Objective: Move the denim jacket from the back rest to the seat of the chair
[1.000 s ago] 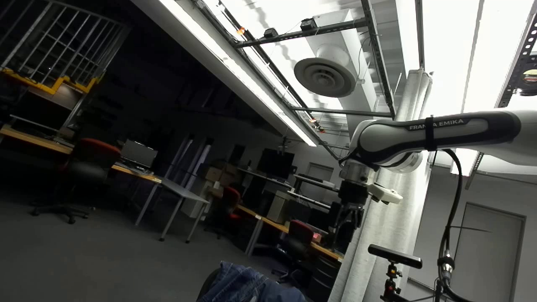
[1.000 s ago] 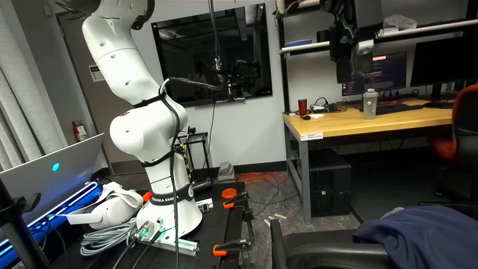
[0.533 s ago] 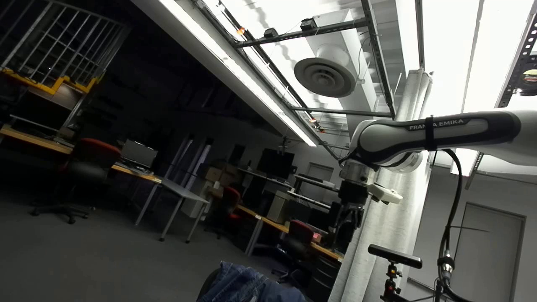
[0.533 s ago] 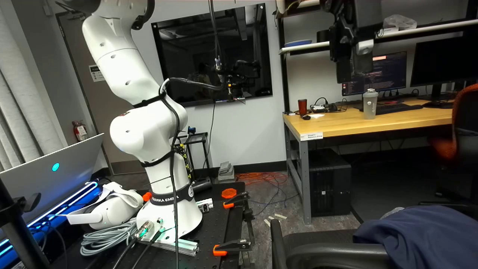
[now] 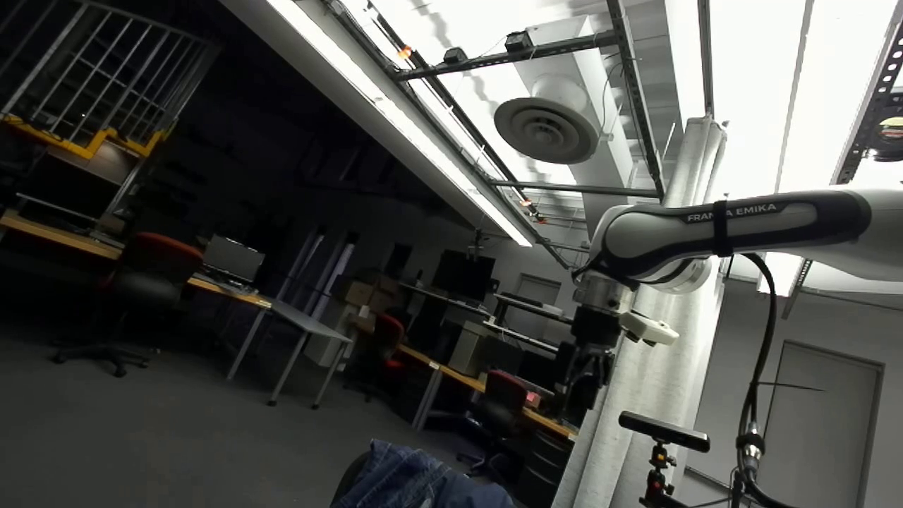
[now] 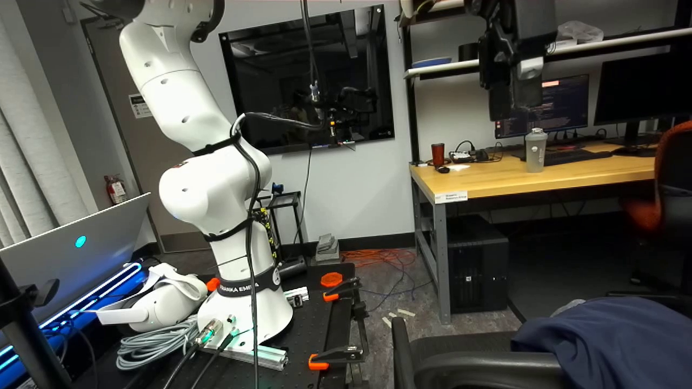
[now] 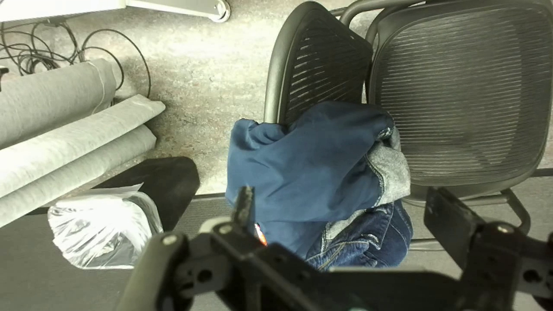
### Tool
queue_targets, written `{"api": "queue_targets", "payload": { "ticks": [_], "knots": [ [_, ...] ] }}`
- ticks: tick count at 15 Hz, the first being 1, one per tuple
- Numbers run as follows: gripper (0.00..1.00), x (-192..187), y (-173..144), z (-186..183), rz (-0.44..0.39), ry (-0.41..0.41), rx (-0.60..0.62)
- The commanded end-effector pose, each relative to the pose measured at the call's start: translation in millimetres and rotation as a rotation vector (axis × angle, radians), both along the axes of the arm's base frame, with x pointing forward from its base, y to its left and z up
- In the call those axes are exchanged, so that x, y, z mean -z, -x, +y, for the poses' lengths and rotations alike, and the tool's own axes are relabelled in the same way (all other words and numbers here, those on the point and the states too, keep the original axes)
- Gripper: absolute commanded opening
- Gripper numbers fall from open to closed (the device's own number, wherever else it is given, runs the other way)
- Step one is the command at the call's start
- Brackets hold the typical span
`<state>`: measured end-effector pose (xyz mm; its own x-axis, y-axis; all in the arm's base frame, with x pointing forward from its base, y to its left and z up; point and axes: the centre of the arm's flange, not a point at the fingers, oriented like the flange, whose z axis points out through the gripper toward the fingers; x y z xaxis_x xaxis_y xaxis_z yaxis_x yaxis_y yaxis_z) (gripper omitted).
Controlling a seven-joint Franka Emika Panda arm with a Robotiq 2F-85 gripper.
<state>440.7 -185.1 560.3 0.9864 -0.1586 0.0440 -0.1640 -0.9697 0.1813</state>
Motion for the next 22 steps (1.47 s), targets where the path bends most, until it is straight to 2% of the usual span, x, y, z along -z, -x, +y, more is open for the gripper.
{"api": "queue_targets", "payload": {
  "ticks": [1, 7, 11, 14, 16, 17, 22],
  "knots": [
    [1.0, 9.0, -15.4, -3.9, 0.017, -0.02, 0.011],
    [1.0, 51.1, -38.3, 7.6, 0.046, -0.05, 0.066],
    [1.0, 85.3, -56.5, 18.2, 0.015, -0.064, 0.147],
    [1.0, 103.8, -70.2, 24.5, -0.062, -0.076, 0.227],
    [1.0, 109.5, -73.0, 26.2, -0.073, -0.107, 0.275],
    [1.0, 105.6, -68.5, 21.6, -0.042, -0.084, 0.232],
    [1.0, 110.7, -70.5, 22.2, -0.044, -0.095, 0.26]
  ]
}}
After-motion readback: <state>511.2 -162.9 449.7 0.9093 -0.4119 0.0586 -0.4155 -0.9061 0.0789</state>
